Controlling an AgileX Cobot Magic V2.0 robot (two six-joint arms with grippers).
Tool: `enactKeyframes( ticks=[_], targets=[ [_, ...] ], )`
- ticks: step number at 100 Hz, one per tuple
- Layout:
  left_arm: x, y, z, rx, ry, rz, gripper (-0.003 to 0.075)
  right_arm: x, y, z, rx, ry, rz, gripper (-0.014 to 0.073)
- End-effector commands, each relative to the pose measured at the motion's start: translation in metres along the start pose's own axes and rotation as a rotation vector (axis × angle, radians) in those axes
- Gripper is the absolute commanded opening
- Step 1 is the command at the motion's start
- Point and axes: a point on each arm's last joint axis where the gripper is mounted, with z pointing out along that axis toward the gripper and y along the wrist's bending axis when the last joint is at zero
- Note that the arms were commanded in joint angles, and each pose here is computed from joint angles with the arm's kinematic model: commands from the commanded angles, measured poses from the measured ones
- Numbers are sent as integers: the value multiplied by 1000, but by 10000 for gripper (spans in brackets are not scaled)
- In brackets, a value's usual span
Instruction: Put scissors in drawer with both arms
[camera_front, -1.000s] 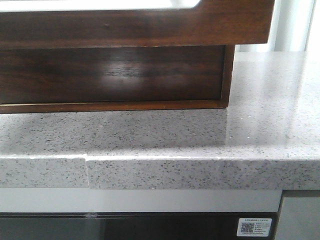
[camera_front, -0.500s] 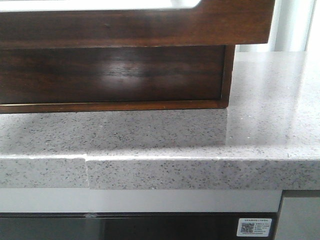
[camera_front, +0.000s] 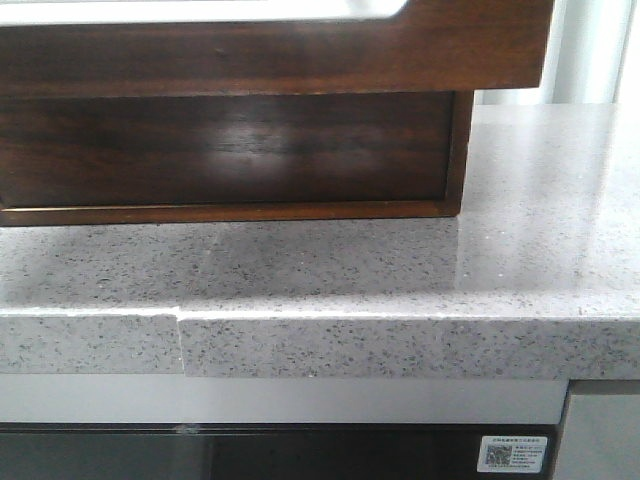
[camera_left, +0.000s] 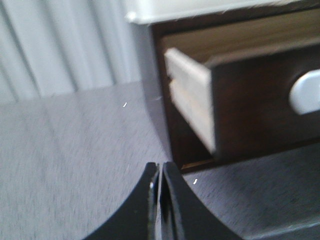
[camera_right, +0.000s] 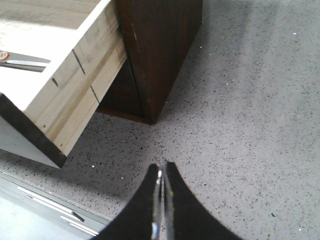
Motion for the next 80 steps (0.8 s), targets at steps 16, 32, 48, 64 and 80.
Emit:
enactKeyframes(
  ticks=[16, 32, 48, 64, 80],
  targets=[
    [26, 3, 11, -86, -170, -94, -20, -12, -1, -4, 15, -81, 12, -69],
    [44, 1, 16, -83, -164, -138, -20, -12, -1, -4, 16, -82, 12, -69],
    [45, 2, 16, -100, -158, -140, -20, -12, -1, -4, 16, -82, 12, -69],
    [44, 2, 16, -103, -159, -140, -20, -12, -1, -4, 16, -82, 12, -69],
    [44, 2, 16, -103, -159, -140, -20, -12, -1, -4, 16, -82, 12, -69]
  ],
)
